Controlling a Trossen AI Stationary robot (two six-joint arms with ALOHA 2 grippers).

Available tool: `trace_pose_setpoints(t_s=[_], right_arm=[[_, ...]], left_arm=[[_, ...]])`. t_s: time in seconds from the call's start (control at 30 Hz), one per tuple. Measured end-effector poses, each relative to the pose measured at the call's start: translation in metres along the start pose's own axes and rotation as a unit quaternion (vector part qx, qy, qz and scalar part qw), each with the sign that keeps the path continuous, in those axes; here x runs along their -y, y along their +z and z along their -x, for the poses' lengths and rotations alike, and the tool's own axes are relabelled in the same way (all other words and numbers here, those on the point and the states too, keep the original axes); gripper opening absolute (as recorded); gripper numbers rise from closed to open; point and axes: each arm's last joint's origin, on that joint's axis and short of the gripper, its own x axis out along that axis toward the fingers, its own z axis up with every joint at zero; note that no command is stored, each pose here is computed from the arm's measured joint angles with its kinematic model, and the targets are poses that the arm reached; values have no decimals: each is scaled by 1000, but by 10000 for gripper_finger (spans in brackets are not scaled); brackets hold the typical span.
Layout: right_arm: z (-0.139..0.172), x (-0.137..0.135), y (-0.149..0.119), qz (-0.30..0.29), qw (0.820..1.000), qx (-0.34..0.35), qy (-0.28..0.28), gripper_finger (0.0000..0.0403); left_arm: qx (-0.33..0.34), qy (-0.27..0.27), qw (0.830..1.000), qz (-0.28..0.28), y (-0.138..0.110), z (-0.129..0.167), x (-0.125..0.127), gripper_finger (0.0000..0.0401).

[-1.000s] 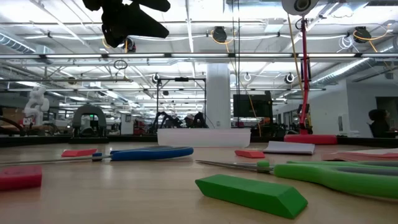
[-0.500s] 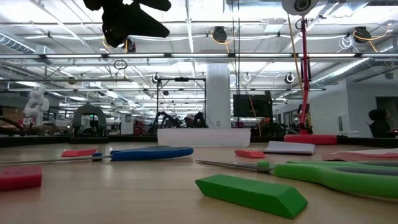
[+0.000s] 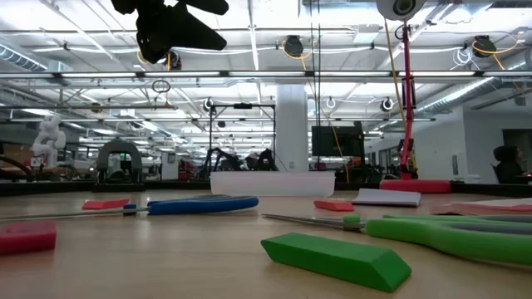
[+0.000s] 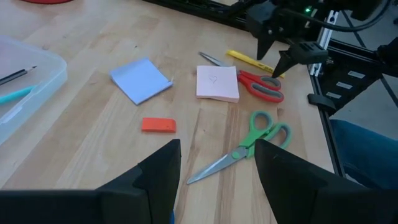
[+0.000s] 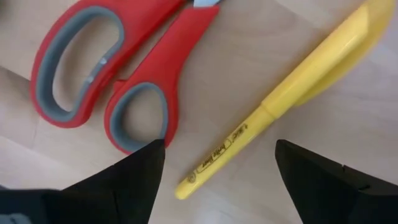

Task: Pack school essentials
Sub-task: Put the yellow pen into the supply box

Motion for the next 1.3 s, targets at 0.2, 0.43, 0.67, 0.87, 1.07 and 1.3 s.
trace_pose_setpoints(t_s=[0.2,0.43,0.67,0.87,1.07,1.3], right_arm=[[-3,-1,-1,28,999,-16,22,299],[14,7,0,30,999,-15,27,284],[16,17,3,2,1000,14,-15,283],[13,20,6,-3,999,31,-14,283],[-4,29,11,-5,1000,10,1,282],[-11,37,11,44,999,10,-10,260]], left_arm=[[0,0,1000,1,0,0,0,209],[0,0,1000,1,0,0,0,209],[0,-1,1000,1,0,0,0,209],[0,-1,1000,1,0,0,0,209],[1,-1,1000,1,0,0,0,209],[0,-2,1000,0,0,0,1,209]])
